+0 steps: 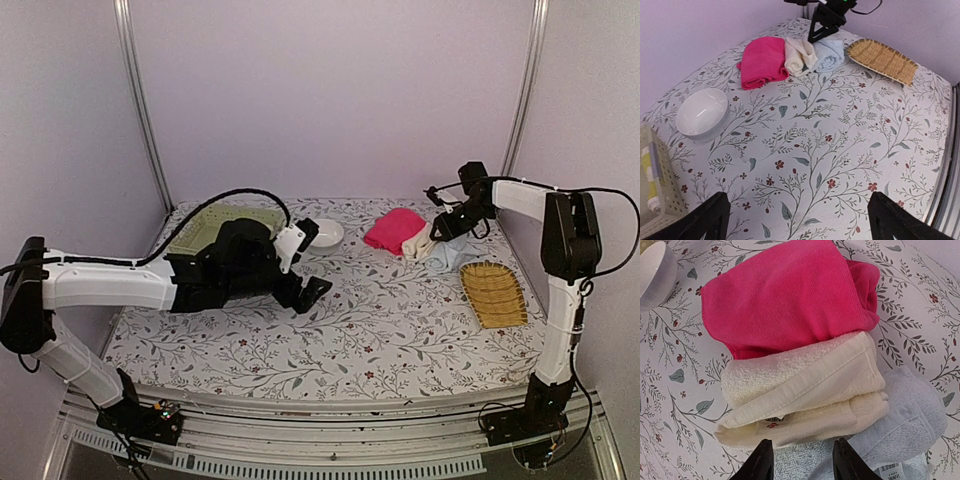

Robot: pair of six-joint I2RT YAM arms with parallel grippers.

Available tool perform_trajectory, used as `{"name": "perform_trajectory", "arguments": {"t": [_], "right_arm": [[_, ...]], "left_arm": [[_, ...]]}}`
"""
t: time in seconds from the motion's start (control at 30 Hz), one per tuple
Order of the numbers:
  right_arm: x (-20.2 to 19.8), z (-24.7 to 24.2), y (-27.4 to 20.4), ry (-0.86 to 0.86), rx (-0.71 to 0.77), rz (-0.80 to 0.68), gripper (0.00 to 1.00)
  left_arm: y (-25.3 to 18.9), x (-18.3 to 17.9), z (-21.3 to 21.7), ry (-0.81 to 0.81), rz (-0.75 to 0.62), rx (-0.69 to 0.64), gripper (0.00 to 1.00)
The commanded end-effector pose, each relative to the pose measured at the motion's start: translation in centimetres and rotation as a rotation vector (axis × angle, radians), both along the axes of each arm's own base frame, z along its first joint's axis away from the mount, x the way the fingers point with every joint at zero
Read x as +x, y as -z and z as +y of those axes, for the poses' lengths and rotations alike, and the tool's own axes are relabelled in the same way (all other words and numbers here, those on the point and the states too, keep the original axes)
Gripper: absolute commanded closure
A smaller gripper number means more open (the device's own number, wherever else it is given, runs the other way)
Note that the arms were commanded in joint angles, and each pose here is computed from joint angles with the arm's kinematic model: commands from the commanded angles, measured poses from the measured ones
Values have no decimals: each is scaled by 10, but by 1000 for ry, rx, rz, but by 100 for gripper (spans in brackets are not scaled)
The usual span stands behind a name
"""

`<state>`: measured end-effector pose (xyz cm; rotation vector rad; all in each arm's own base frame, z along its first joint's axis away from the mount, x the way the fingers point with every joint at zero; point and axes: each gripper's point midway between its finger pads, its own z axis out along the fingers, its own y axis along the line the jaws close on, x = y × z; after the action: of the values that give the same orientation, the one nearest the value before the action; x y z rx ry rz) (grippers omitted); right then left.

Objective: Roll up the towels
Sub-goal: Pick up the towel from the towel pile.

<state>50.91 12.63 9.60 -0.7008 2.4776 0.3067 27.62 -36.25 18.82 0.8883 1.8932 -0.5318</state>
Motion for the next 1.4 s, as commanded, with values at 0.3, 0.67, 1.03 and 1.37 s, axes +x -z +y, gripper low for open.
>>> {"name": "perform_trajectory", "arguments": {"t": [0.3,0.67,1.03,1.37], "right_arm": [[-62,-17,-9,-38,-51,96,48],[-65,-23,35,-35,-88,180,54],[-57,-21,-23,-27,-66,61,97],[-71,31,-331,-261,242,-574,97]], "left_arm": [[1,54,8,-332,-62,-3,3],[18,33,-13,-186,41,-2,24],[16,30,-7,-199,51,-6,26],[7,35,17,-309,57,23,26]]}}
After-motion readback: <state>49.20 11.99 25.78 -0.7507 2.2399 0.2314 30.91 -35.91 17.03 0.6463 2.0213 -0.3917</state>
